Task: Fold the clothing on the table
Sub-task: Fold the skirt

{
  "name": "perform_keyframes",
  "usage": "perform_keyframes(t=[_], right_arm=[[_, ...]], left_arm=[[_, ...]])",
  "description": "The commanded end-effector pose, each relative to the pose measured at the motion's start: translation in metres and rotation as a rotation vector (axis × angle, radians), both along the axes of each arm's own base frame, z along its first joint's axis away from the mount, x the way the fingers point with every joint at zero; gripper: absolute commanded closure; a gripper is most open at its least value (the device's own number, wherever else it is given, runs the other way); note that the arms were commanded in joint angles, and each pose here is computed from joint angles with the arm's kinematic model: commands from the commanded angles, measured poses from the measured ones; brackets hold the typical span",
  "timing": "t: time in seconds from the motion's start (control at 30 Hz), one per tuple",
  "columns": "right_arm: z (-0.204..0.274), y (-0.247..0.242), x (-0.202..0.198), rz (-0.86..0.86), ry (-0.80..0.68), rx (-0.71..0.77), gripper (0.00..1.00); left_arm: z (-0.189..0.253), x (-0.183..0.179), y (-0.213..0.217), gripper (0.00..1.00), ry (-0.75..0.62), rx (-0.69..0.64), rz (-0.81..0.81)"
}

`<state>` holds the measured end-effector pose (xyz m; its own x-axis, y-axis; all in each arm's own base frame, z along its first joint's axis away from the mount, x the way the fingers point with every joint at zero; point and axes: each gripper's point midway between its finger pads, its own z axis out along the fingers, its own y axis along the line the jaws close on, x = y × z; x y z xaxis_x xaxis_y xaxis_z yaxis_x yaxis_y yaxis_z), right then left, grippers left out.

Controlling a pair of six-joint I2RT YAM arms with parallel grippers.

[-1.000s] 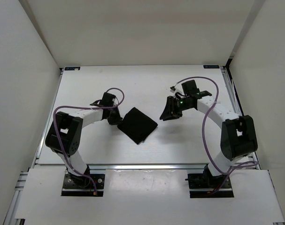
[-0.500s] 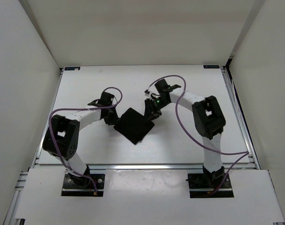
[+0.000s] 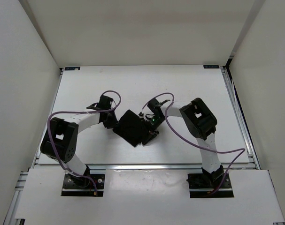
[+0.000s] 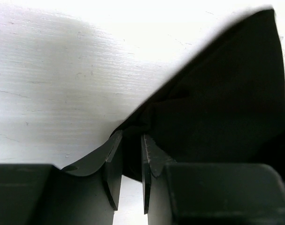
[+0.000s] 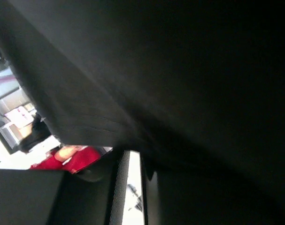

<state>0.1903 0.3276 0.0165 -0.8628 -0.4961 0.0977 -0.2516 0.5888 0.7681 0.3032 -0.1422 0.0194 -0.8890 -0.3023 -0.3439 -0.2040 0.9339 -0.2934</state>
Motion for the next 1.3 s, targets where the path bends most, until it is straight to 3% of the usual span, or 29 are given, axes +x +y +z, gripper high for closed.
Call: perform_keyframes(t=[0.0, 0.17, 0.33, 0.57, 0.73, 0.83, 0.9, 0.93, 1.07, 1.27], right_arm=[[0.002, -0.013, -0.016, 0.002, -0.008, 0.005, 0.82], [-0.001, -0.036, -0.024, -0.029, -0.001, -0.028, 0.84], [0.028, -0.052, -0.005, -0.059, -0.145, -0.084, 0.85], [0.098, -0.064, 0.043, -0.194, -0.363, -0.059, 0.84], [0.125, -0.081, 0.064, -0.326, -0.394, -0.011, 0.84], [0.138, -0.094, 0.071, -0.373, -0.424, -0.006, 0.83], [0.142, -0.104, 0.075, -0.411, -0.427, -0.011, 0.83], [0.144, -0.108, 0.075, -0.422, -0.434, -0.012, 0.83], [0.144, -0.121, 0.073, -0.466, -0.421, -0.015, 0.83], [0.141, -0.137, 0.070, -0.522, -0.407, -0.006, 0.83]], left_arm=[[0.013, 0.003, 0.003, 0.68, -0.051, -0.015, 0.016], [0.015, 0.002, 0.007, 0.60, -0.060, -0.017, 0.025], [0.038, 0.014, 0.000, 0.47, -0.134, -0.095, 0.007], [0.106, 0.051, -0.007, 0.45, -0.272, -0.119, -0.007], [0.122, 0.028, -0.021, 0.46, -0.280, -0.186, -0.019], [0.099, -0.009, -0.034, 0.59, -0.200, -0.243, -0.025], [0.071, -0.030, -0.028, 0.91, -0.149, -0.228, 0.016], [0.069, -0.037, -0.029, 0.98, -0.140, -0.226, 0.009], [0.039, -0.056, -0.017, 1.00, -0.081, -0.160, 0.033], [0.007, -0.054, -0.024, 1.00, -0.036, -0.120, 0.028]])
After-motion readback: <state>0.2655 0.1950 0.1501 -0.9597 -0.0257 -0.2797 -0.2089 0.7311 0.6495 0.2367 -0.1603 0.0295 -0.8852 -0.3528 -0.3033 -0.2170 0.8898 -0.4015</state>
